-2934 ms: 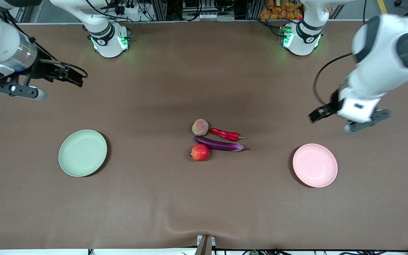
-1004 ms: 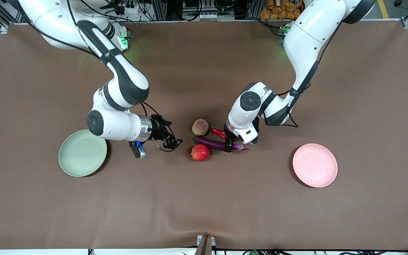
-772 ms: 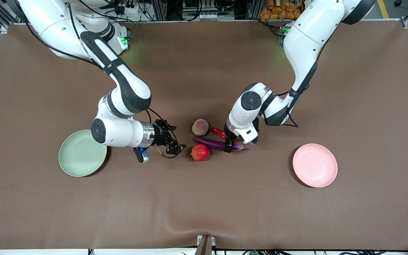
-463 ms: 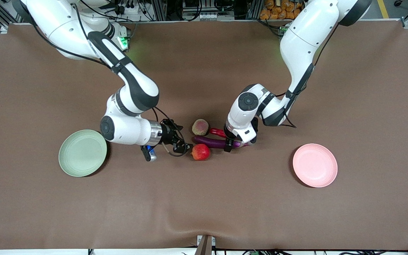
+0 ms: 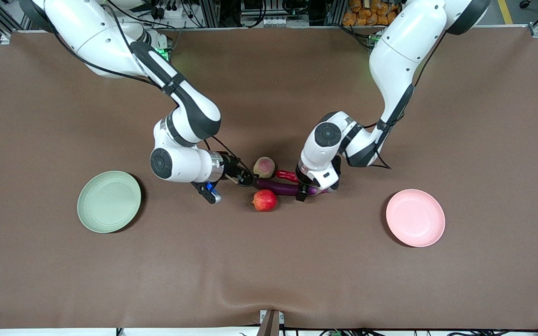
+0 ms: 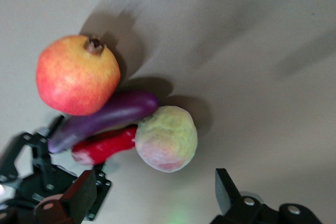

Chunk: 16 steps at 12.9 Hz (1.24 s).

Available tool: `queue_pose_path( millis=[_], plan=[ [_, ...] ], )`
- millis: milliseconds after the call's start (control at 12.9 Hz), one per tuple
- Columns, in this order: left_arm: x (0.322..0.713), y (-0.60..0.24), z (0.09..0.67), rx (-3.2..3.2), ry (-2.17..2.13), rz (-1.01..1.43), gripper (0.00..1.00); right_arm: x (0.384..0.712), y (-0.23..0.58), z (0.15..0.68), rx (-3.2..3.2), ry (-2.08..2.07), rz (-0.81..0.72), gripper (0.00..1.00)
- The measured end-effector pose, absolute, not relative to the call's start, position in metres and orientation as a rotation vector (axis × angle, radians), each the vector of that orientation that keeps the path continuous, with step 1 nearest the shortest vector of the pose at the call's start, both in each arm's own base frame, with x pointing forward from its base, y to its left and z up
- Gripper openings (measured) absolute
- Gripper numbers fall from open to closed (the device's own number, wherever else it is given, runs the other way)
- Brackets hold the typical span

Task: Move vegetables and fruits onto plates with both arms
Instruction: 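Grasp the chili and eggplant with the left gripper while the right gripper grasps the peach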

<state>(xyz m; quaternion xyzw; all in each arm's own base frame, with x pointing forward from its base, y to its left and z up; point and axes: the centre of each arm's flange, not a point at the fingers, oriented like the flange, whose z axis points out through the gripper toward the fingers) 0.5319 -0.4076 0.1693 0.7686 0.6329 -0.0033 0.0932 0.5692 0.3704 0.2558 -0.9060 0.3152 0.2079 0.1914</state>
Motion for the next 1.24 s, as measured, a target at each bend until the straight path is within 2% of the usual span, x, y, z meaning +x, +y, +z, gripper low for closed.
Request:
queue_pose_path(
  millis=[541, 772, 1081, 1158, 1236],
  plan=[
    [0.537, -0.407, 0.174, 2.269, 1.877, -0.001, 1.00, 0.547, 0.395, 0.251, -2.703, 0.641, 0.496, 1.00],
    [0.537, -0.407, 0.175, 2.269, 1.875, 0.000, 1.00, 0.559, 0.379, 0.257, -2.713, 0.648, 0.459, 1.00],
    [0.536, -0.408, 0.175, 2.271, 1.873, 0.000, 1.00, 0.589, 0.293, 0.290, -2.768, 0.513, 0.511, 1.00],
    [0.536, -0.408, 0.175, 2.271, 1.873, 0.001, 0.93, 0.595, 0.273, 0.297, -2.780, 0.481, 0.511, 1.00],
    [0.537, -0.408, 0.175, 2.270, 1.872, 0.002, 0.81, 0.599, 0.257, 0.302, -2.792, 0.449, 0.504, 1.00]
  ],
)
